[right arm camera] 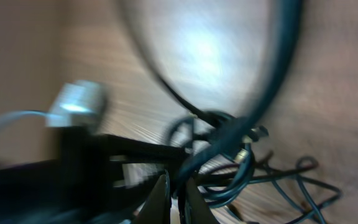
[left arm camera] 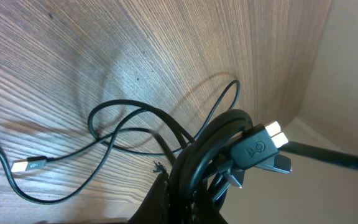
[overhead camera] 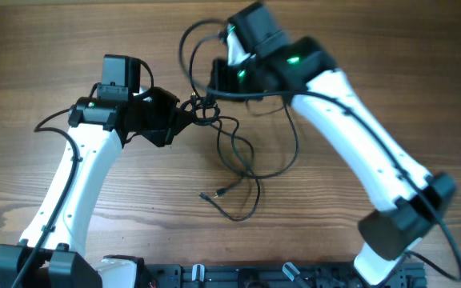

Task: Untangle cables

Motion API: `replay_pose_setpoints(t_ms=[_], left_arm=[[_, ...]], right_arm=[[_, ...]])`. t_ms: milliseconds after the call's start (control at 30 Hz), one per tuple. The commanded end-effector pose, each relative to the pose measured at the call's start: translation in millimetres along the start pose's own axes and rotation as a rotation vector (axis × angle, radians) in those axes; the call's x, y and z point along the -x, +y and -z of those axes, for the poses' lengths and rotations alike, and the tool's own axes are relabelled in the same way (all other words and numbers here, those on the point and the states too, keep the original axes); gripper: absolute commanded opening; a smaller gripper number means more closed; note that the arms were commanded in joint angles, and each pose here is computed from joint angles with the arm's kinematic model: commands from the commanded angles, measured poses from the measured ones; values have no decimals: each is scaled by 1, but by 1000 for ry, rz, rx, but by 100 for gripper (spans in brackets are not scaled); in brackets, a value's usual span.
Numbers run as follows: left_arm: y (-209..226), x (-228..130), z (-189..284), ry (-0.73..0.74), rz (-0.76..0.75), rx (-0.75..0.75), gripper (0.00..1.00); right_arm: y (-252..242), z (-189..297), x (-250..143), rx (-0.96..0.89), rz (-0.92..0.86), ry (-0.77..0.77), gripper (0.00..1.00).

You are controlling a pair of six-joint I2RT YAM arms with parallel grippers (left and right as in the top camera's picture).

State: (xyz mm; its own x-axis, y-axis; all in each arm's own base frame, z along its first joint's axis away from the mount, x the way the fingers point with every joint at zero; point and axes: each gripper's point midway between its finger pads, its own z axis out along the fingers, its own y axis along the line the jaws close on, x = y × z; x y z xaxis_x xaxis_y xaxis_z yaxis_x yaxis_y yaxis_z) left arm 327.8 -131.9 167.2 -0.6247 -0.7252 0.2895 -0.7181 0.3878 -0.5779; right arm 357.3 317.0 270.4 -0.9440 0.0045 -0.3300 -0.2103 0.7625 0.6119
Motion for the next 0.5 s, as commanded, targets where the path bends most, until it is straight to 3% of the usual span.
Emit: replay_pose_setpoints(t_ms=[0,333,467], left_arm=[[1,0,0,-10,-20,6,4],[6,0,1,-12,-35,26,4],[6,0,1,-14,-33,29,4]], right_arm=[[56,109,28,278,111,-173,4],[58,244,52,576,153,-337,4],[41,257,54,579,138,-345,4]])
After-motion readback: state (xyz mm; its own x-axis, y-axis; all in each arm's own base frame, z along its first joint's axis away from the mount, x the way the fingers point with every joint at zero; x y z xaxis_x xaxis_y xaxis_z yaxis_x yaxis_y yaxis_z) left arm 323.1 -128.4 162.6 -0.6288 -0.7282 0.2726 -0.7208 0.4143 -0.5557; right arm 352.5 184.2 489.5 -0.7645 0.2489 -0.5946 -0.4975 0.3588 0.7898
